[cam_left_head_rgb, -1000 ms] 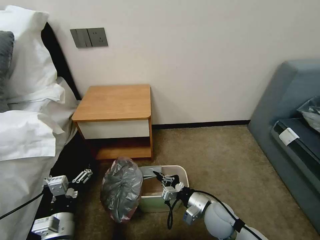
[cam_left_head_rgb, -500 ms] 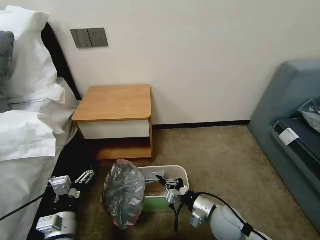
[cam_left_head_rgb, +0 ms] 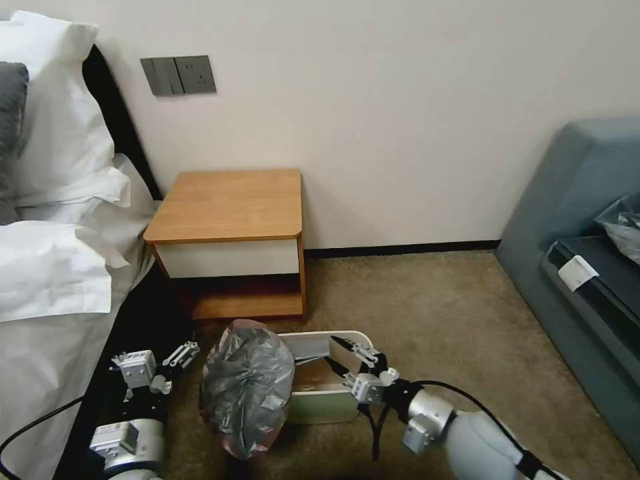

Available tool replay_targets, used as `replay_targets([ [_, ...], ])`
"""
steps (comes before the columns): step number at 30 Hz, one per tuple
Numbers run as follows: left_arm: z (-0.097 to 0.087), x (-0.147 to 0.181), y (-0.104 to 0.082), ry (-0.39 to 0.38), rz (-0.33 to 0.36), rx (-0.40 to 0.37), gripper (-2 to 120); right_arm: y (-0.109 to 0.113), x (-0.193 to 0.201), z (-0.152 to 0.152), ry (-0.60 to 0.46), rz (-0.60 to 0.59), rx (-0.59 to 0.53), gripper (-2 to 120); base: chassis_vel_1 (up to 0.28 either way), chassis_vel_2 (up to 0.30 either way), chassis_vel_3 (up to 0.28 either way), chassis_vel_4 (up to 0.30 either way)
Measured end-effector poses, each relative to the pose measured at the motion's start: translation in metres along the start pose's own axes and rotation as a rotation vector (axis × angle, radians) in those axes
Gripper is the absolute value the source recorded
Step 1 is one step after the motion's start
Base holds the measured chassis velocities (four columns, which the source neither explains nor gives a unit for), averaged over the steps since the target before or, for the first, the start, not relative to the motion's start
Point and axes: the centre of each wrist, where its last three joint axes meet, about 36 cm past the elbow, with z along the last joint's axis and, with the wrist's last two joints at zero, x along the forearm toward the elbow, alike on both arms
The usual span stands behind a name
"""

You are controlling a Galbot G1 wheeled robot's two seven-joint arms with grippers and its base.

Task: Pick up the garbage bag from the table and place it over the trash can.

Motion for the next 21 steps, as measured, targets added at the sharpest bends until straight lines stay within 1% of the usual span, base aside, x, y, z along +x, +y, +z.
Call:
replay_targets([
  [1, 0.000, 0.000, 0.000, -0.001, 0.002, 0.000, 100, -0.003, 0.008, 0.000, 0.007, 0.001, 0.003, 65, 0.000, 0.000, 0.000, 0.000],
  [2, 0.000, 0.000, 0.000, -0.001, 0.002, 0.000, 100, -0.003, 0.008, 0.000, 0.007, 0.001, 0.003, 65, 0.000, 0.000, 0.000, 0.000],
  [4, -0.002, -0.001, 0.001, -0.005, 0.005, -0.001, 100, -0.012, 0.022, 0.000, 0.016, 0.014, 0.007, 73, 0.000, 0.000, 0.000, 0.000],
  [5, -0.004, 0.000, 0.000, -0.003, 0.010, 0.005, 100, -0.020, 0.030, -0.001, 0.021, 0.029, 0.010, 78, 0.000, 0.000, 0.000, 0.000],
  [6, -0.004, 0.000, 0.000, -0.003, 0.010, 0.005, 100, -0.020, 0.030, -0.001, 0.021, 0.029, 0.010, 78, 0.000, 0.000, 0.000, 0.000],
  [7, -0.007, 0.001, -0.003, 0.012, 0.014, 0.020, 100, -0.027, 0.036, -0.003, 0.024, 0.048, 0.010, 83, 0.000, 0.000, 0.000, 0.000],
  [8, -0.012, 0.002, -0.008, 0.038, 0.024, 0.051, 100, -0.036, 0.042, -0.005, 0.023, 0.076, 0.006, 90, 0.000, 0.000, 0.000, 0.000],
  [9, -0.016, 0.004, -0.013, 0.060, 0.039, 0.073, 100, -0.044, 0.045, -0.008, 0.020, 0.111, 0.000, 93, 0.000, 0.000, 0.000, 0.000],
  [10, -0.016, 0.004, -0.013, 0.060, 0.039, 0.073, 100, -0.044, 0.045, -0.008, 0.020, 0.111, 0.000, 93, 0.000, 0.000, 0.000, 0.000],
  [12, -0.018, 0.007, -0.020, 0.077, 0.061, 0.075, 100, -0.052, 0.047, -0.013, 0.011, 0.162, -0.017, 99, 0.000, 0.000, 0.000, 0.000],
  [13, -0.018, 0.007, -0.020, 0.077, 0.061, 0.075, 100, -0.052, 0.047, -0.013, 0.011, 0.162, -0.017, 99, 0.000, 0.000, 0.000, 0.000],
  [14, -0.019, 0.010, -0.025, 0.086, 0.086, 0.062, 100, -0.055, 0.047, -0.017, 0.003, 0.214, -0.042, 100, 0.000, 0.000, 0.000, 0.000],
  [15, -0.021, 0.014, -0.028, 0.095, 0.104, 0.056, 100, -0.056, 0.046, -0.018, -0.001, 0.237, -0.056, 100, 0.000, 0.000, 0.000, 0.000],
  [16, -0.021, 0.014, -0.028, 0.095, 0.104, 0.056, 100, -0.056, 0.046, -0.018, -0.001, 0.237, -0.056, 100, 0.000, 0.000, 0.000, 0.000],
  [18, -0.023, 0.019, -0.033, 0.122, 0.139, 0.054, 100, -0.054, 0.044, -0.018, -0.012, 0.262, -0.075, 100, 0.000, 0.000, 0.000, 0.000],
  [19, -0.023, 0.019, -0.033, 0.122, 0.139, 0.054, 100, -0.054, 0.044, -0.018, -0.012, 0.262, -0.075, 100, 0.000, 0.000, 0.000, 0.000],
  [21, -0.022, 0.023, -0.038, 0.155, 0.163, 0.061, 100, -0.051, 0.040, -0.018, -0.027, 0.271, -0.089, 100, 0.000, 0.000, 0.000, 0.000],
])
